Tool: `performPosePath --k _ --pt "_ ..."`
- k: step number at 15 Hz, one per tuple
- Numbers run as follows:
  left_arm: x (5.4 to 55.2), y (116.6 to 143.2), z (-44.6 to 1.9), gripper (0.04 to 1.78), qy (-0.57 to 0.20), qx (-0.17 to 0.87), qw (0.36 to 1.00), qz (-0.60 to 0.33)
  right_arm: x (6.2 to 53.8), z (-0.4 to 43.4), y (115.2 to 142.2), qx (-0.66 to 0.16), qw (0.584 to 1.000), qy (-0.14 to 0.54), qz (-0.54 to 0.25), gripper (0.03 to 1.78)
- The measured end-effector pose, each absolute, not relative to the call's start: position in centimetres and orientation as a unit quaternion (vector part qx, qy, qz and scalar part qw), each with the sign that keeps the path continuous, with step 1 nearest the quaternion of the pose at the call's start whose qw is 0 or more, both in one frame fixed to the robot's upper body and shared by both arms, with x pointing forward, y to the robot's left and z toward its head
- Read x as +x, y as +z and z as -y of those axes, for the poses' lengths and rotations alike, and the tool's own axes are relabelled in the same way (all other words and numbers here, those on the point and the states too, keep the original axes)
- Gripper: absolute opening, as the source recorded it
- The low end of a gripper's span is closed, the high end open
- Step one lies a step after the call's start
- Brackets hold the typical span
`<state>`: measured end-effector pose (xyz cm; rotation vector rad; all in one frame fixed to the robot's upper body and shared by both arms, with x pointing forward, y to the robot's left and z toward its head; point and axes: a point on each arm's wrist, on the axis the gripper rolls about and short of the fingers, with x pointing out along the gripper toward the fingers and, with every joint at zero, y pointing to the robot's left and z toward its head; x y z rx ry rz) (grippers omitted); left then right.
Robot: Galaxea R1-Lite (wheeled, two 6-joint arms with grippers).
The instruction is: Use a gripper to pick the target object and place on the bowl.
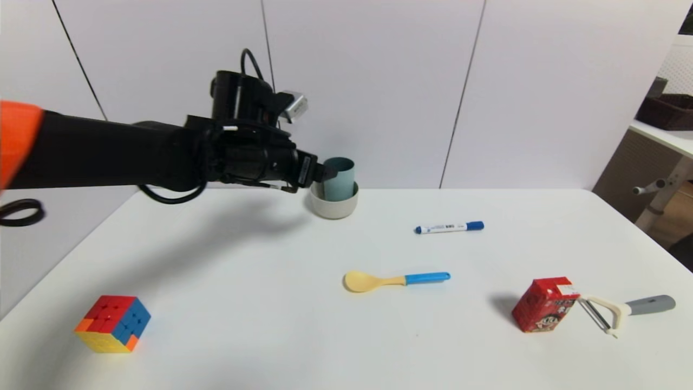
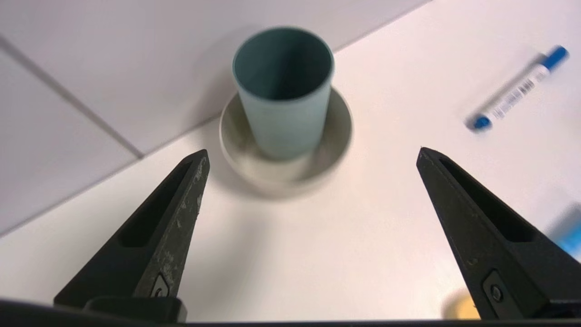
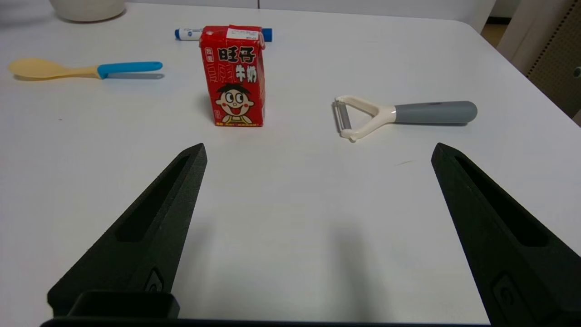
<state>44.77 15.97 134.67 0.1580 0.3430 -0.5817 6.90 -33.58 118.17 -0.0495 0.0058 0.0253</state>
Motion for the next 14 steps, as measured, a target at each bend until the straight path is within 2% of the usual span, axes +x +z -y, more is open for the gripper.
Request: performPosePath --k 3,6,10,14 --pt "37.7 137.1 -19.5 1.66 -0.284 0.082 0.938 -0.180 6.9 33.6 118.2 -0.025 1.000 0.012 -0.003 1.71" --pt "29.6 137.5 -24.1 1.67 -0.269 0.080 0.943 -0.177 6.9 33.6 118.2 -0.025 1.000 0.013 -0.003 1.71" --pt "19.7 135.0 -29.7 1.68 -0.218 0.067 0.964 -0.139 6.9 33.6 118.2 -0.025 1.000 0.013 -0.003 1.71" --pt "12.8 131.0 -32.5 1.69 -0.152 0.064 0.983 -0.079 6.9 33.6 118.2 -0.025 1.000 0.013 -0.003 1.71"
